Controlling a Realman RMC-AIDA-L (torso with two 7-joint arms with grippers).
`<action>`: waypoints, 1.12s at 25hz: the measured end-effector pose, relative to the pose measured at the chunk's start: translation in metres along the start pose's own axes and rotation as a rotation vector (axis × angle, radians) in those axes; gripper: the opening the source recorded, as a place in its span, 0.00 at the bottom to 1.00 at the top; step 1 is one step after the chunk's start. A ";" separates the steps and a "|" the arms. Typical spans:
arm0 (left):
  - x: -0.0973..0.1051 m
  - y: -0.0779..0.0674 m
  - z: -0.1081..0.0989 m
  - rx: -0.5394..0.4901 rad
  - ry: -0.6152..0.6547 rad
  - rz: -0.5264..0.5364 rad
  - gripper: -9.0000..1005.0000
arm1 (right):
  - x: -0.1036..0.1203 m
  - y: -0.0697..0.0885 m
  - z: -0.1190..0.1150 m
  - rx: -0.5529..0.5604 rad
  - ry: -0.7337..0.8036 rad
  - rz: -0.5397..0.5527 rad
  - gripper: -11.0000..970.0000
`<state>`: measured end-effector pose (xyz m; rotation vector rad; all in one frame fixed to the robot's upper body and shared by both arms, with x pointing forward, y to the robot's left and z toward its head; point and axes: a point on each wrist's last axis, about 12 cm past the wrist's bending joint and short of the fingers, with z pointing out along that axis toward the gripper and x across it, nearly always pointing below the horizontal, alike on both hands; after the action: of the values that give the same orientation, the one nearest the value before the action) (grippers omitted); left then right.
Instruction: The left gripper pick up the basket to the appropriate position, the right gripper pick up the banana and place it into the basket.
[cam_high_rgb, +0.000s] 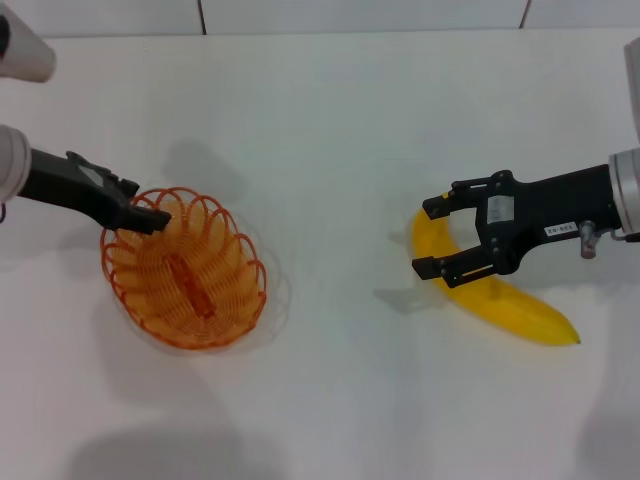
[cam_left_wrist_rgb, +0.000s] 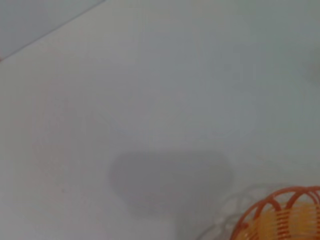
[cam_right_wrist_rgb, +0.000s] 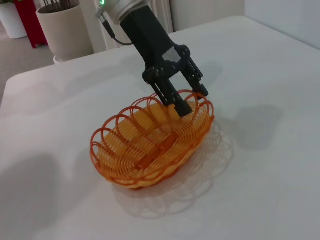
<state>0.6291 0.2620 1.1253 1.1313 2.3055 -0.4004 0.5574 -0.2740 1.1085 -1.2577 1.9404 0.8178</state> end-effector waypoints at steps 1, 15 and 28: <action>0.000 0.000 0.001 0.000 0.001 -0.001 0.66 | 0.000 0.000 0.000 0.000 0.000 0.000 0.91; 0.001 -0.001 0.014 -0.012 0.013 0.003 0.57 | -0.001 -0.001 0.005 -0.006 0.020 -0.004 0.91; 0.000 -0.002 0.015 -0.010 0.007 0.027 0.44 | -0.001 -0.001 0.008 -0.009 0.029 -0.006 0.91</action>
<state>0.6325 0.2536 1.1130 1.1596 2.2937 -0.3750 0.5600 -0.2675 1.1051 -1.2871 1.9569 0.8103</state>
